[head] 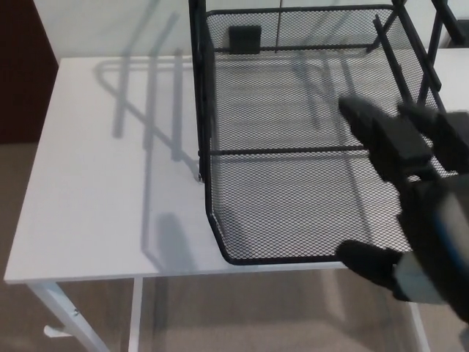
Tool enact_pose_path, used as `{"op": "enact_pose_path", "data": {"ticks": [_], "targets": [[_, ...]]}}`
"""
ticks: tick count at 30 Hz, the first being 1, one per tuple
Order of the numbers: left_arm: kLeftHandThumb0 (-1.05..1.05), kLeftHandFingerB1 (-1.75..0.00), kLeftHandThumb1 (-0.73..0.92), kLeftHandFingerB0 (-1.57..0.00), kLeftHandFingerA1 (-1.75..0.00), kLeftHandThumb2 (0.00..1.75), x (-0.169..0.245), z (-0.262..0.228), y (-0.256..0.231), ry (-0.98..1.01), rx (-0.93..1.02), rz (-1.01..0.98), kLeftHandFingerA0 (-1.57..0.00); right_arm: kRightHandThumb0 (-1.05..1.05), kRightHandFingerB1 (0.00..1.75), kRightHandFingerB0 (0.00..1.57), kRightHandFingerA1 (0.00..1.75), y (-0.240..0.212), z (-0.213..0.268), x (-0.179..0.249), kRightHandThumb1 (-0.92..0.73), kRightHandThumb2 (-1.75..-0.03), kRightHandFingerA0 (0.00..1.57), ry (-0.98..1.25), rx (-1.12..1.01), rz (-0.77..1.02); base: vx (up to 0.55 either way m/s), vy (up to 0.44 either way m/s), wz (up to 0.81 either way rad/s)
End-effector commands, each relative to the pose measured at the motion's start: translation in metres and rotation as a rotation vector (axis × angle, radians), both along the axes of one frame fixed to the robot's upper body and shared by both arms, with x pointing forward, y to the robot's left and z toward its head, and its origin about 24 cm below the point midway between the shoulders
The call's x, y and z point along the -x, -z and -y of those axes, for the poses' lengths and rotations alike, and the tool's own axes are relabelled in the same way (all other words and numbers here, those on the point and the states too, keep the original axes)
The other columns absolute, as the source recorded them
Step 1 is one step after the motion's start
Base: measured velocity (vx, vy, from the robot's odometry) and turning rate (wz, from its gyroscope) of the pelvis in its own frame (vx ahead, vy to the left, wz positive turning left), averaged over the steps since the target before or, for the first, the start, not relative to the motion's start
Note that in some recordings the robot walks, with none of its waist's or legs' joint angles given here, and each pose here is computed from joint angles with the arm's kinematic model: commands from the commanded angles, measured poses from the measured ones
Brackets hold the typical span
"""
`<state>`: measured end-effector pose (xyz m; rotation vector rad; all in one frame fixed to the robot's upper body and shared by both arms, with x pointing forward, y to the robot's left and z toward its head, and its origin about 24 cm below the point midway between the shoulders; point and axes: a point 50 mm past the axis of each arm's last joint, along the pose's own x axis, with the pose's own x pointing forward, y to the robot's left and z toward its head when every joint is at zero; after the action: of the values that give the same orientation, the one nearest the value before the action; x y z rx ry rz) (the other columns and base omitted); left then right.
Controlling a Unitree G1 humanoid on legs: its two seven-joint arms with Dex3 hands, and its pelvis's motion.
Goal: The robot walks towards a file tray kept in the middle of a desk and uses its right hand to grab a tray and pulls it out towards itself
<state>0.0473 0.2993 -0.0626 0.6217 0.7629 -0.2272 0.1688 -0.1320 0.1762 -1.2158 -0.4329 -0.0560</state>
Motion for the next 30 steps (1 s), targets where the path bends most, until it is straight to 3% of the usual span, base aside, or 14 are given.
{"op": "enact_pose_path", "data": {"ticks": [1, 2, 8, 10, 12, 13, 15, 16, 17, 21, 24, 26, 27, 30], "targets": [[-0.34, -0.36, 0.52, -0.43, -0.41, 0.56, -0.004, -0.012, -0.002, -0.002, -0.041, -0.029, -0.61, -0.64, 0.61, 1.02, 0.75, -0.061, 0.073, 0.056, -0.30, -0.71, 1.34, -0.576, -0.496, -0.031, 0.00, 0.000, 0.00], [-0.33, -0.36, 0.52, -0.43, -0.41, 0.56, -0.004, -0.012, -0.001, -0.005, -0.042, -0.030, -0.61, -0.49, 0.58, 1.19, 0.63, -0.068, 0.077, 0.058, -0.31, -0.51, 1.48, -0.618, -0.529, -0.051, 0.00, 0.000, 0.00], [-0.33, -0.36, 0.52, -0.43, -0.41, 0.56, -0.004, -0.009, 0.001, -0.004, -0.029, -0.041, -0.59, -0.51, 0.58, 1.16, 0.63, -0.107, 0.116, 0.061, -0.33, -0.52, 1.46, -0.859, -0.662, -0.170, 0.00, 0.000, 0.00], [-0.33, -0.36, 0.53, -0.43, -0.40, 0.56, -0.002, -0.008, 0.003, -0.005, -0.033, -0.046, -0.59, -0.52, 0.62, 1.17, 0.71, -0.110, 0.120, 0.068, -0.28, -0.52, 1.53, -0.882, -0.776, -0.120, 0.00, 0.000, 0.00], [-0.33, -0.36, 0.53, -0.43, -0.40, 0.56, -0.002, -0.010, 0.006, -0.011, -0.034, -0.050, -0.58, -0.78, 0.64, 1.34, 0.98, -0.114, 0.126, 0.076, -0.39, -0.55, 1.53, -0.805, -0.754, -0.009, 0.00, 0.000, 0.00], [-0.42, -0.43, 0.46, -0.41, -0.47, 0.67, -0.002, -0.011, 0.007, -0.016, -0.038, -0.052, -0.55, -0.69, 0.68, 1.33, 0.83, -0.122, 0.139, 0.083, -0.30, -0.53, 1.57, -0.760, -0.751, -0.071, 0.00, 0.000, 0.00], [-0.42, -0.43, 0.46, -0.41, -0.47, 0.67, 0.002, -0.013, 0.008, -0.020, -0.045, -0.062, -0.55, -0.69, 0.68, 1.33, 0.83, -0.128, 0.149, 0.089, -0.30, -0.53, 1.57, -0.755, -0.765, -0.128, 0.00, 0.000, 0.00], [-0.41, -0.43, 0.46, -0.41, -0.47, 0.67, 0.003, -0.013, 0.008, -0.020, -0.045, -0.065, -0.56, -0.60, 0.63, 1.24, 0.65, -0.137, 0.158, 0.090, -0.28, -0.52, 1.52, -0.748, -0.717, -0.194, 0.00, 0.000, 0.00], [-0.43, -0.43, 0.46, -0.41, -0.48, 0.68, 0.005, -0.013, 0.008, -0.021, -0.041, -0.069, -0.54, -0.49, 0.65, 1.18, 0.70, -0.155, 0.175, 0.098, -0.17, -0.54, 1.45, -0.763, -0.663, -0.294, 0.00, 0.000, 0.00], [-0.34, -0.36, 0.52, -0.45, -0.41, 0.56, -0.002, -0.015, 0.004, -0.032, -0.030, -0.045, -0.59, -0.55, 0.62, 1.18, 0.67, -0.133, 0.173, 0.111, -0.13, -0.53, 1.49, -0.678, -0.755, -0.203, 0.00, 0.000, 0.00], [-0.34, -0.36, 0.51, -0.44, -0.41, 0.55, 0.002, -0.018, 0.005, -0.042, -0.038, -0.054, -0.59, -0.76, 0.55, 1.01, 0.68, -0.141, 0.188, 0.104, -0.29, -0.68, 1.37, -0.654, -0.480, -0.361, 0.00, 0.000, 0.00], [-0.40, -0.43, 0.46, -0.41, -0.47, 0.66, -0.005, -0.018, 0.002, -0.051, -0.031, -0.031, -0.55, -0.61, 0.65, 1.04, 0.74, -0.129, 0.195, 0.102, -0.31, -0.68, 1.29, -0.541, -0.480, -0.533, 0.00, 0.000, 0.00], [-0.41, -0.43, 0.46, -0.41, -0.47, 0.66, -0.006, -0.019, 0.001, -0.044, -0.039, -0.026, -0.56, -0.42, 0.61, 1.10, 0.63, -0.121, 0.195, 0.099, -0.34, -0.51, 1.31, -0.579, -0.516, -0.543, 0.00, 0.000, 0.00], [-0.34, -0.36, 0.52, -0.43, -0.40, 0.56, -0.003, -0.021, -0.003, -0.035, -0.035, -0.026, -0.55, -0.25, 0.64, 1.02, 0.74, -0.096, 0.200, 0.094, -0.32, -0.55, 1.31, -0.582, -0.569, -0.758, 0.00, 0.000, 0.00]]}}
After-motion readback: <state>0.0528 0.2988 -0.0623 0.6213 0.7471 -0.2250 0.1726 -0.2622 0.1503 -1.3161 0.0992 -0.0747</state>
